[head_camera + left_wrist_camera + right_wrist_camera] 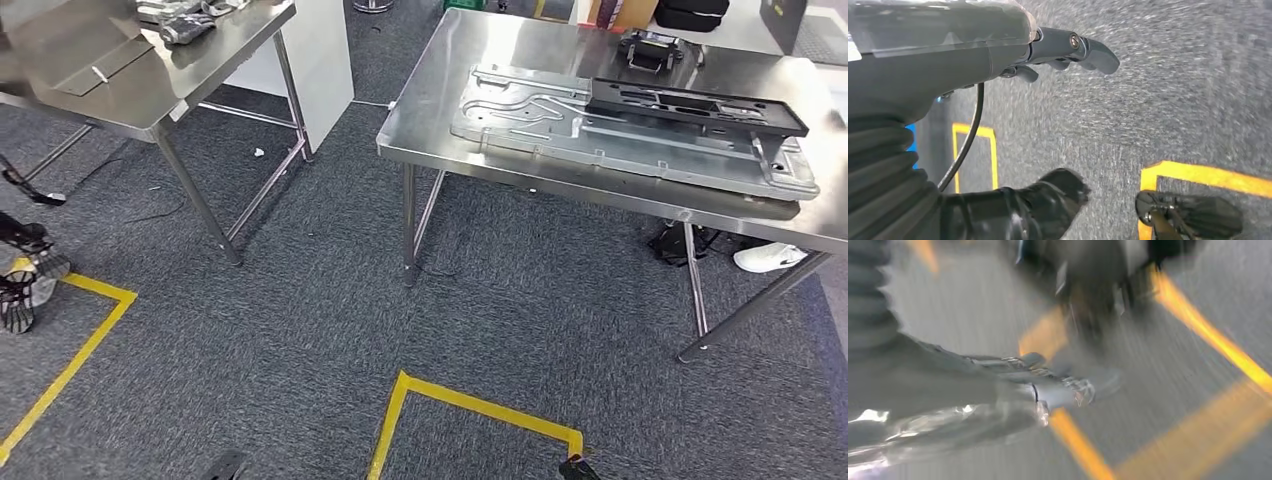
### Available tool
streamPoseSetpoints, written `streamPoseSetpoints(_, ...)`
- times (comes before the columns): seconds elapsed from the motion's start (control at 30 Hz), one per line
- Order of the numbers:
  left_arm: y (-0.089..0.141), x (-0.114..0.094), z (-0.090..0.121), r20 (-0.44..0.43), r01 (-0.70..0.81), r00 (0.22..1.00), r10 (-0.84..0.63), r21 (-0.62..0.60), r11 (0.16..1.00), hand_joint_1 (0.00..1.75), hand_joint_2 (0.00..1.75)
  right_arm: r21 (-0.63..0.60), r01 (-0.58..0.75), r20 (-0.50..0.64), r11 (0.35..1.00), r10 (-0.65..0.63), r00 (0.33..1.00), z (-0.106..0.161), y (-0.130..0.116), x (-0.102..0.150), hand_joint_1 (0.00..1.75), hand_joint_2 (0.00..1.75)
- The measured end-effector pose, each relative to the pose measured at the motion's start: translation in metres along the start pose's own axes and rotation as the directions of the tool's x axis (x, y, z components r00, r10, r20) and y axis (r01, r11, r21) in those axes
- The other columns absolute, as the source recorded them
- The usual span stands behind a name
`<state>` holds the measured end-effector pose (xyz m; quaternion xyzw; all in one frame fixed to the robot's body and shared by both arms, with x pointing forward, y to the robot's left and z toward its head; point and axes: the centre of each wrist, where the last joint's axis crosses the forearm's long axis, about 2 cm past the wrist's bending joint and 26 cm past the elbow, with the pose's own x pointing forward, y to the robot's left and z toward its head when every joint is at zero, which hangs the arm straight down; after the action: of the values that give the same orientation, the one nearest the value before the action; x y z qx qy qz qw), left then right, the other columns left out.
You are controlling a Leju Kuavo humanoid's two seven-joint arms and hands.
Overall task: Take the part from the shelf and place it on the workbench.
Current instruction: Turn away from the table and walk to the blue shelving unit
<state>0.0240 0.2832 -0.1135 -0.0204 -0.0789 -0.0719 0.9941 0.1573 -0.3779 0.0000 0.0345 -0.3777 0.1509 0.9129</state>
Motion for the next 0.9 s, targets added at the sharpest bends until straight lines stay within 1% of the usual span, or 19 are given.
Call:
streamPoseSetpoints(0.03,0.0,0.004,0.0,0.006,0.008,1.0,-0.008,-0.001,1.0,0.0,0.0,0.03,0.132,-0.036,0.991,-0.131,0.991,-0.01,0.009,-0.03,0.0,0.0)
streamPoseSetpoints(0.07,-0.001,0.007,-0.001,0.01,0.013,1.0,-0.013,-0.002,1.0,0.0,0.0,0.029,0.214,-0.074,0.976,-0.212,0.975,-0.015,0.019,-0.056,0.0,0.0)
streamPoseSetpoints(0.13,-0.001,0.007,-0.001,0.01,0.017,1.0,-0.017,-0.003,1.0,0.0,0.0,0.01,0.281,-0.18,0.96,-0.275,0.944,-0.015,0.034,-0.092,0.0,0.0)
streamPoseSetpoints(0.17,-0.001,0.006,-0.001,0.008,0.017,1.0,-0.017,-0.002,1.0,0.0,0.0,-0.002,0.296,-0.237,0.955,-0.288,0.928,-0.014,0.039,-0.105,0.0,0.0)
streamPoseSetpoints(0.23,0.0,0.006,0.0,0.007,0.018,1.0,-0.018,-0.001,1.0,0.0,0.0,-0.024,0.319,-0.324,0.947,-0.309,0.894,-0.01,0.045,-0.122,0.0,0.0)
streamPoseSetpoints(0.37,0.002,0.011,-0.001,0.018,0.02,1.0,-0.02,0.004,1.0,0.0,0.0,-0.055,0.343,-0.416,0.938,-0.334,0.846,-0.005,0.052,-0.138,0.0,0.0)
streamPoseSetpoints(0.53,0.002,0.01,-0.001,0.015,0.021,1.0,-0.021,0.005,1.0,0.0,0.0,-0.07,0.357,-0.47,0.932,-0.346,0.812,0.0,0.058,-0.147,0.0,0.0)
streamPoseSetpoints(0.67,0.002,0.011,-0.001,0.017,0.022,1.0,-0.022,0.005,1.0,0.0,0.0,-0.075,0.36,-0.497,0.93,-0.348,0.795,0.003,0.062,-0.153,0.0,0.0)
streamPoseSetpoints(0.9,0.002,0.011,-0.001,0.016,0.022,1.0,-0.022,0.005,1.0,0.0,0.0,-0.078,0.359,-0.509,0.93,-0.347,0.788,0.004,0.062,-0.154,0.0,0.0)
